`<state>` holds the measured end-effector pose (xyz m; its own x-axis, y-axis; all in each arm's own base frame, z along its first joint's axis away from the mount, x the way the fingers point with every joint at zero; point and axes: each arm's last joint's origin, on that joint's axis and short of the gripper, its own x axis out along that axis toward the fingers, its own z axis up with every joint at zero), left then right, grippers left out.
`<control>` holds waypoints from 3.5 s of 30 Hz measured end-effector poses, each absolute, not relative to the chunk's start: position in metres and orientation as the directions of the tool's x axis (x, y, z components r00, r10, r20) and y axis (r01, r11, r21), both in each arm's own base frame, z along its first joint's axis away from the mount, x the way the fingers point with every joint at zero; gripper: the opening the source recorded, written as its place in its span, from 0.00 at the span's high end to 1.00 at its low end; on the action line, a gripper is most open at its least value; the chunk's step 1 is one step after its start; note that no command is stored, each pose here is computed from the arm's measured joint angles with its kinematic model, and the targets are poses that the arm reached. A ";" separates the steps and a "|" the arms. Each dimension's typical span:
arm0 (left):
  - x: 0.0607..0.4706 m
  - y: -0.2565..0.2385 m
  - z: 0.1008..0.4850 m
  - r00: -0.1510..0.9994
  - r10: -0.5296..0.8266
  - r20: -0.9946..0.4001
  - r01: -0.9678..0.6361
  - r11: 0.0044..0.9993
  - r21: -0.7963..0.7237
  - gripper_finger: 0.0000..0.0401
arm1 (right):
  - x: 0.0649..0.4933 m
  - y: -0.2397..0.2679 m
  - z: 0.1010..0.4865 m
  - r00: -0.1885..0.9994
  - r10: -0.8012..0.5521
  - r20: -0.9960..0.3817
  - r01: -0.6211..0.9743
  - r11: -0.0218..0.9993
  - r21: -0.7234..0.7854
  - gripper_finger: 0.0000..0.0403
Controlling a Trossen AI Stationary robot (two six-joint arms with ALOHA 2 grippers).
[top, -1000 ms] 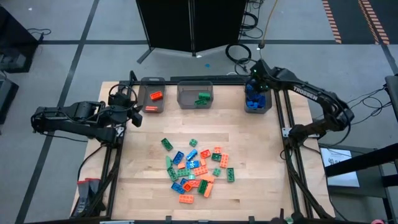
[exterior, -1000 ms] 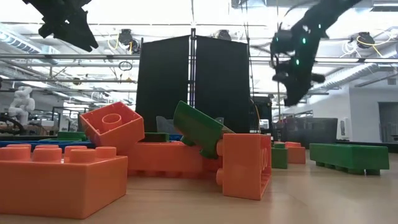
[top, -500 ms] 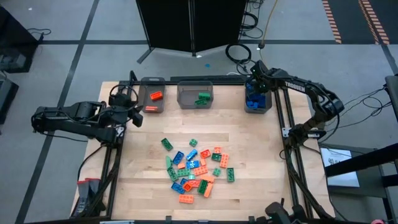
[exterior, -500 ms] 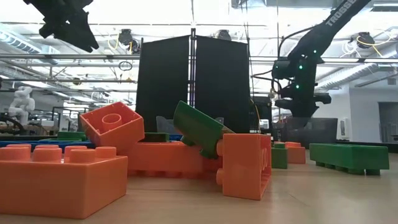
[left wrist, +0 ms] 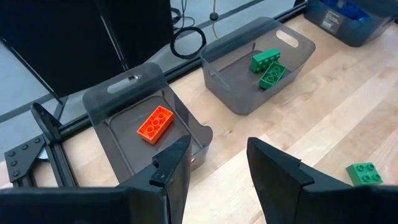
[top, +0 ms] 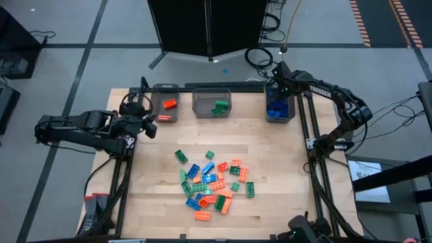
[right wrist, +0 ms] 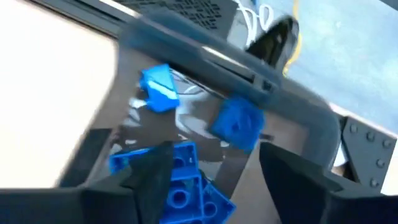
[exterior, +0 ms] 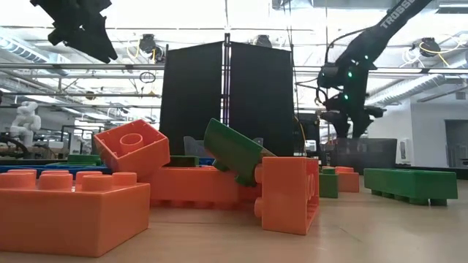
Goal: Sort blocks
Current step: Put the blue game piece into the right black bin
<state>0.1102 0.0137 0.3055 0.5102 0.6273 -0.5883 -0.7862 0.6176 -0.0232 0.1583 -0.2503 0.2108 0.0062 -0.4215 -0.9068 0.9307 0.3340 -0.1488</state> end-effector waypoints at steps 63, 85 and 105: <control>0.109 0.014 0.305 0.504 0.631 -0.589 -0.776 0.631 0.012 0.60 | 0.430 0.010 0.181 0.624 0.279 -0.730 -0.511 0.852 -0.111 0.47; 0.108 0.014 0.305 0.499 0.631 -0.594 -0.775 0.632 0.020 0.60 | 0.437 0.017 0.122 0.522 0.210 -0.826 -0.443 0.895 -0.052 0.82; 0.108 0.014 0.305 0.500 0.631 -0.593 -0.765 0.643 0.039 0.60 | 0.471 -0.022 0.220 0.576 0.101 -0.811 -0.346 0.929 -0.130 0.82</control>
